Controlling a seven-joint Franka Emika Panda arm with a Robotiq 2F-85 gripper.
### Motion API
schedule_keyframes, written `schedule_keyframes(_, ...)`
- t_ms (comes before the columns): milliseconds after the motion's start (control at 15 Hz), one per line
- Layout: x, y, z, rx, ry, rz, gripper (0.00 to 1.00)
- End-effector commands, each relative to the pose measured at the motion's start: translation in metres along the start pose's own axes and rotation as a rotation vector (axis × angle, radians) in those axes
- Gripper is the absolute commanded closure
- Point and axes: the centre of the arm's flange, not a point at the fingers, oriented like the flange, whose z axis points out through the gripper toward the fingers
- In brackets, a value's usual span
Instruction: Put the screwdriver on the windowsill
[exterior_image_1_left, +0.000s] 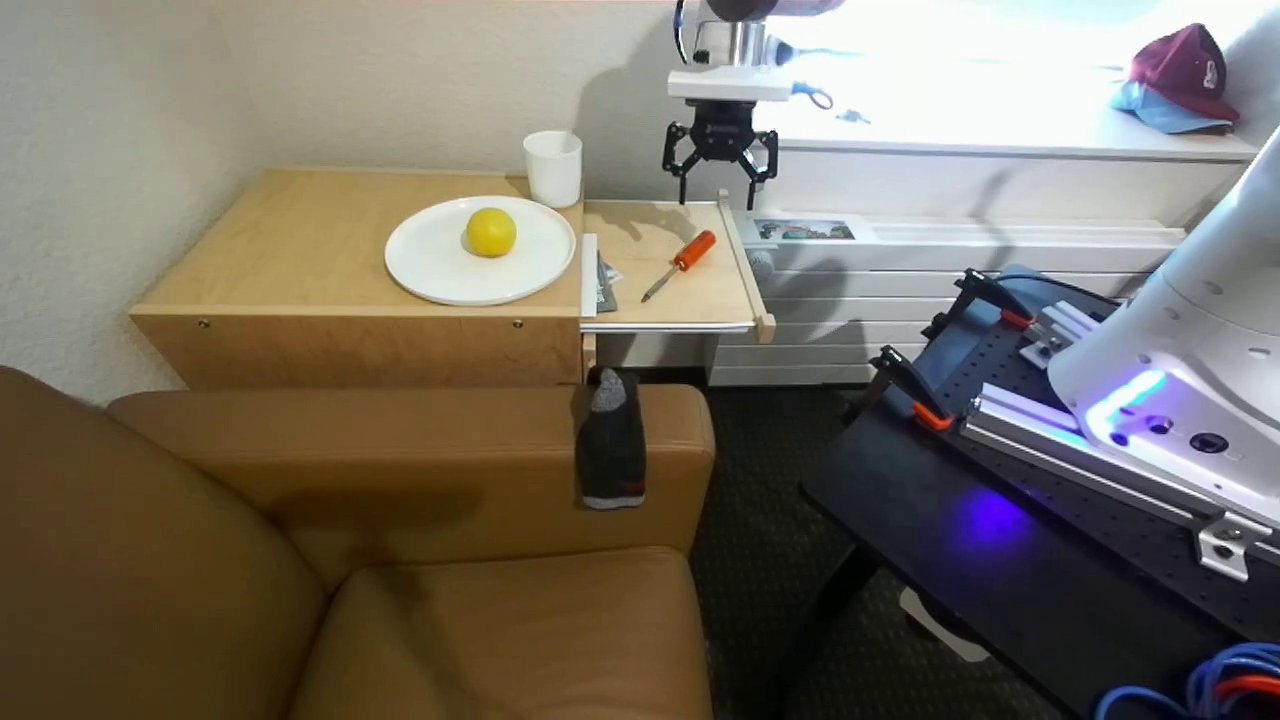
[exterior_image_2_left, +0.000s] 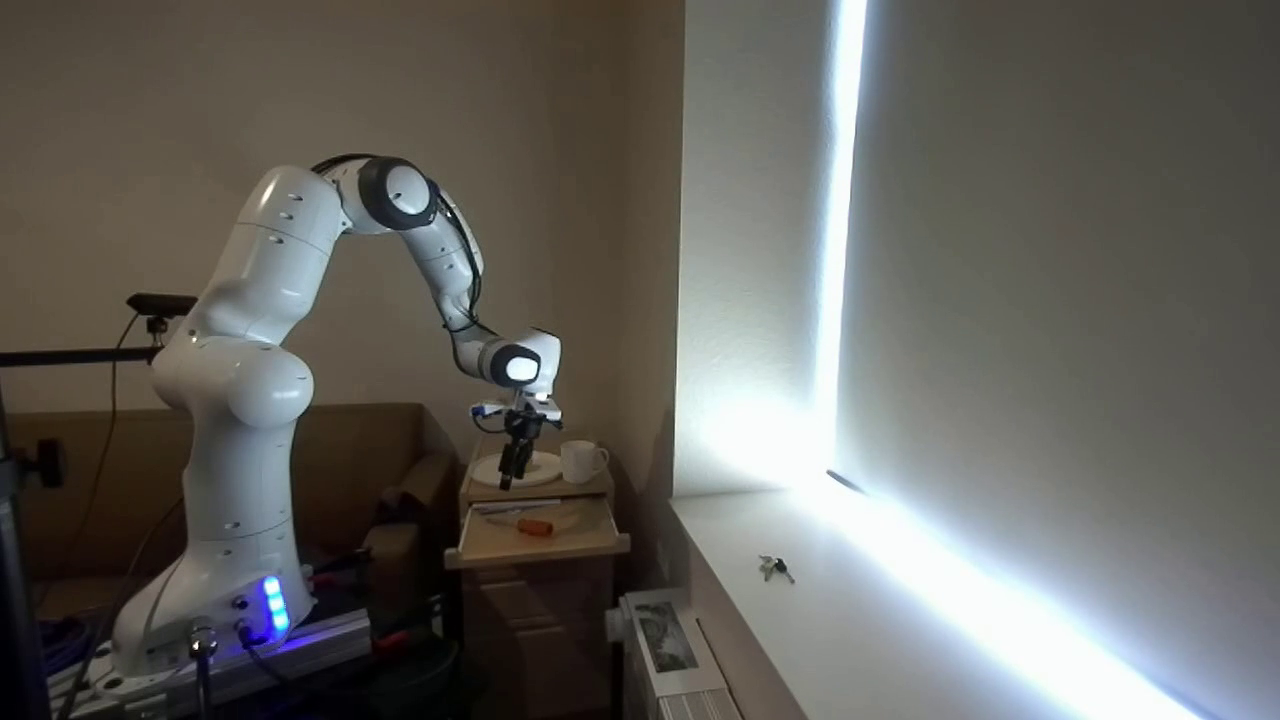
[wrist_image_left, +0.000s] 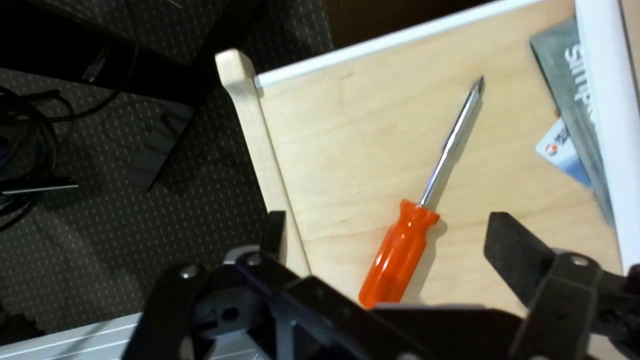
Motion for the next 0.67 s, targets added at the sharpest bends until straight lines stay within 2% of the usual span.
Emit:
schedule_keyframes(0, 0.023, 0.014, 0.029, 0.033, 0.114, 0.132, 0.00)
schedule_keyframes(133, 0.032, 0.017, 0.041, 0.041, 0.112, 0.168, 0.00)
schedule_keyframes(200, 0.031, 0.017, 0.043, 0.074, 0.073, 0.158, 0.00)
schedule_keyframes(267, 0.033, 0.017, 0.033, 0.040, 0.089, 0.152, 0.00)
schedule_keyframes(533, 0.032, 0.016, 0.037, 0.040, 0.087, 0.153, 0.00)
schedule_keyframes(600, 0.035, 0.008, 0.047, 0.019, 0.111, 0.166, 0.00)
